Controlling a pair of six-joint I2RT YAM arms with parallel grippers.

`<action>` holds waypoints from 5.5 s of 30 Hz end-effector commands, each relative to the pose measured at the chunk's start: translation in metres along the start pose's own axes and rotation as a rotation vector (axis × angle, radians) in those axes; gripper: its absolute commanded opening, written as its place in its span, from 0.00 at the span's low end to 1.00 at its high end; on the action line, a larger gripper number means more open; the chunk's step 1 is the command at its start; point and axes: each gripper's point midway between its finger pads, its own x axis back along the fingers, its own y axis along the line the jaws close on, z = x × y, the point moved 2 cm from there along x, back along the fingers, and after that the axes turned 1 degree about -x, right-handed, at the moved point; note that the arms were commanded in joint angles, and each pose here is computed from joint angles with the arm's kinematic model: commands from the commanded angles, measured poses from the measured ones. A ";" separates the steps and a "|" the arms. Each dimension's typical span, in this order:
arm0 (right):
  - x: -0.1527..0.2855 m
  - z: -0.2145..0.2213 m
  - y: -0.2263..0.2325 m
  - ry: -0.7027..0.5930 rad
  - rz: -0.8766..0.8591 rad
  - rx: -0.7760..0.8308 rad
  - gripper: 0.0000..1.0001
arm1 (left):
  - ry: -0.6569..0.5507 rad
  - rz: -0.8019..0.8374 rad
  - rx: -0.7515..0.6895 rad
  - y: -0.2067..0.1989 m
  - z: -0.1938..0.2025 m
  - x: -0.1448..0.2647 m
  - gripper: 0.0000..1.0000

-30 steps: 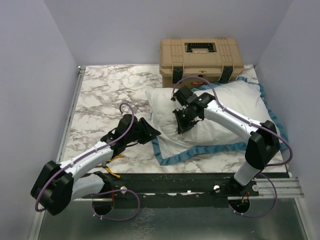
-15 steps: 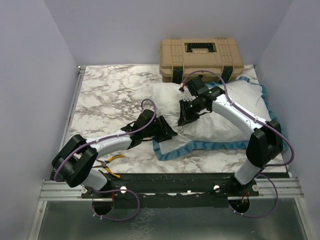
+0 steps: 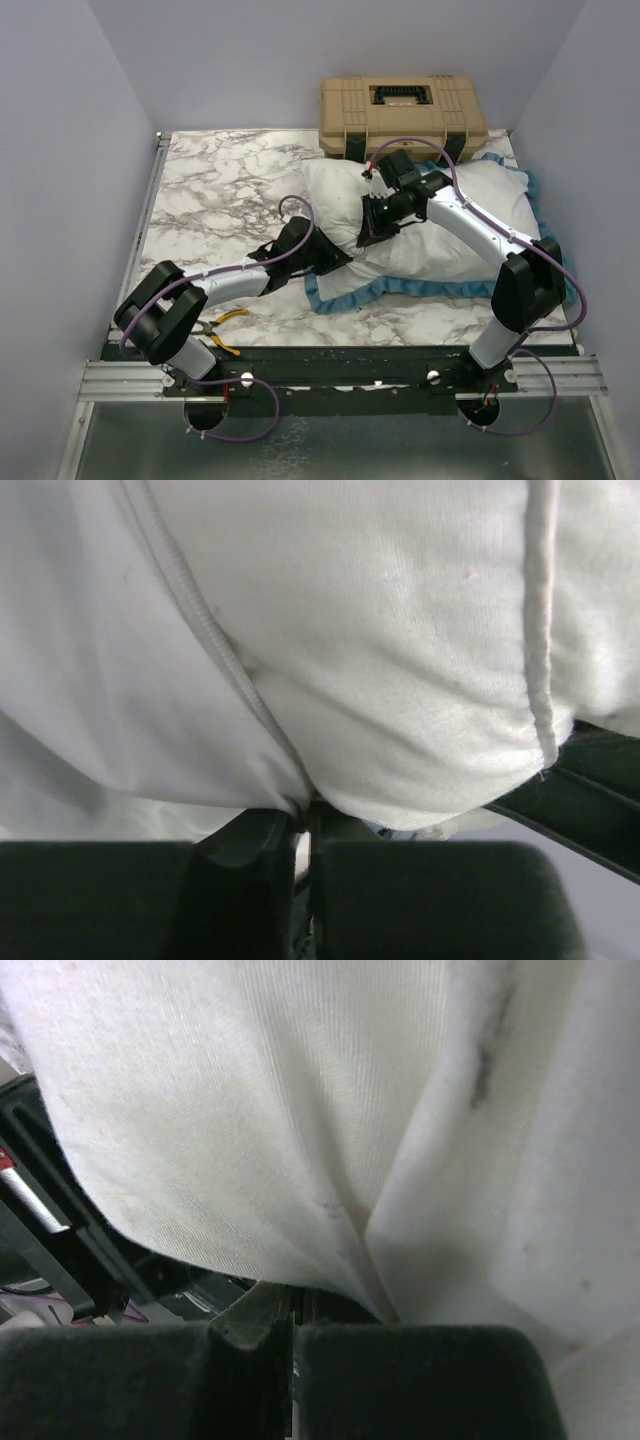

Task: Put the pillow into the pillowcase
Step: Stuff the pillow into the pillowcase.

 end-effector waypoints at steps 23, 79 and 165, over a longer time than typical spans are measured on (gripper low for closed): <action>-0.019 -0.010 0.007 -0.044 0.026 0.134 0.00 | -0.093 0.090 -0.100 -0.038 -0.019 0.063 0.00; -0.064 0.010 -0.003 0.016 -0.071 -0.147 0.00 | -0.072 -0.209 0.064 0.079 -0.013 -0.007 0.53; -0.047 -0.015 0.008 -0.160 -0.147 -0.159 0.00 | -0.197 -0.160 -0.076 0.059 -0.036 0.091 0.08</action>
